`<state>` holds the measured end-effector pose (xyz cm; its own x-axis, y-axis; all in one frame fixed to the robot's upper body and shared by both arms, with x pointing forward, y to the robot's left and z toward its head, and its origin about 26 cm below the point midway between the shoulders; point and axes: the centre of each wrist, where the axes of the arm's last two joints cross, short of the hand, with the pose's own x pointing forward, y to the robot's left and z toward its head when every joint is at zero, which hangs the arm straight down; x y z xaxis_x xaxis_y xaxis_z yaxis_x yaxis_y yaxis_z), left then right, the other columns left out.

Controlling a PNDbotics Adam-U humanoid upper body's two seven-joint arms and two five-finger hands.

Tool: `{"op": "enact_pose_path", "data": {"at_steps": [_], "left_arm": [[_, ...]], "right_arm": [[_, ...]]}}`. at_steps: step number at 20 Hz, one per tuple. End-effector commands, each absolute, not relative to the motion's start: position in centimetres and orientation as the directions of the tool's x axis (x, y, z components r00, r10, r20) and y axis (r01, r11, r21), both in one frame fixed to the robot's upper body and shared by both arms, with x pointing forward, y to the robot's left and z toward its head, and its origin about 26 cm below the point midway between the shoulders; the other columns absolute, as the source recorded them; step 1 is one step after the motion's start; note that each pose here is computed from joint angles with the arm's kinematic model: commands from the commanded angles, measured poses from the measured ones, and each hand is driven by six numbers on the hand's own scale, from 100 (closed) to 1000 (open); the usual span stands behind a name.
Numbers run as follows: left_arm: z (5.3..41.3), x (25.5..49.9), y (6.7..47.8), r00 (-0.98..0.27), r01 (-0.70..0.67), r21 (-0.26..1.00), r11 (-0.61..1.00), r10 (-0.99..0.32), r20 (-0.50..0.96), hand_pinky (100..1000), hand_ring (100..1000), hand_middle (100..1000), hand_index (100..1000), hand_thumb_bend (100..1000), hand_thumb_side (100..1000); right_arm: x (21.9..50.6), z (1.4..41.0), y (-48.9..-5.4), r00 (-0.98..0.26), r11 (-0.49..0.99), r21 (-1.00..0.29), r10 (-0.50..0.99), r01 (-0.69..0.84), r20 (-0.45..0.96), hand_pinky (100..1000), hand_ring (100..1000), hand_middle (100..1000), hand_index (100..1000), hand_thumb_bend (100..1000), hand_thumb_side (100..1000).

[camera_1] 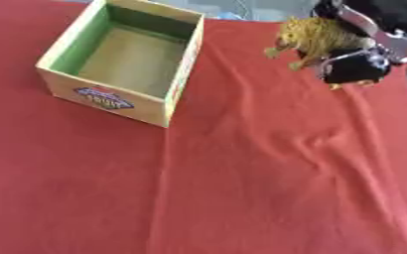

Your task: Pick up objects on the table and place them in the box.

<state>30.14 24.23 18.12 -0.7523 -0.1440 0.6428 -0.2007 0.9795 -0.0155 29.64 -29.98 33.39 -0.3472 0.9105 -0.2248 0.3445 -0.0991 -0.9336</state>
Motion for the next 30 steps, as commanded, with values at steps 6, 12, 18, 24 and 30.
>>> {"op": "enact_pose_path", "data": {"at_steps": [6, 12, 18, 24, 30], "left_arm": [[18.8, 29.9, 23.9, -0.772, -0.167, 0.006, 0.986, -0.135, 0.621, 499, 449, 561, 681, 100, 560], [19.0, 30.0, 23.6, -0.778, -0.146, 0.017, 0.989, -0.125, 0.616, 497, 448, 561, 681, 100, 560], [19.2, 30.1, 23.5, -0.783, -0.134, 0.028, 0.991, -0.123, 0.610, 497, 447, 561, 681, 100, 560], [19.6, 30.2, 23.2, -0.793, -0.123, 0.032, 0.992, -0.117, 0.598, 496, 447, 562, 681, 100, 560], [19.9, 30.3, 22.8, -0.801, -0.101, 0.037, 0.994, -0.103, 0.589, 497, 447, 562, 680, 100, 561]], "right_arm": [[32.3, 35.8, -29.1, -0.365, -0.069, -0.930, 0.908, 0.360, -0.208, 789, 529, 177, 187, 100, 214], [35.0, 36.6, -27.0, -0.394, -0.018, -0.928, 0.902, 0.373, -0.176, 793, 528, 178, 189, 100, 214], [37.6, 38.0, -24.5, -0.399, 0.020, -0.913, 0.903, 0.407, -0.158, 796, 523, 176, 189, 100, 214], [39.8, 39.9, -21.7, -0.387, 0.050, -0.891, 0.911, 0.450, -0.144, 799, 527, 182, 193, 100, 214], [42.4, 39.3, -20.4, -0.351, 0.049, -0.876, 0.926, 0.479, -0.140, 801, 523, 182, 195, 100, 214]]}}
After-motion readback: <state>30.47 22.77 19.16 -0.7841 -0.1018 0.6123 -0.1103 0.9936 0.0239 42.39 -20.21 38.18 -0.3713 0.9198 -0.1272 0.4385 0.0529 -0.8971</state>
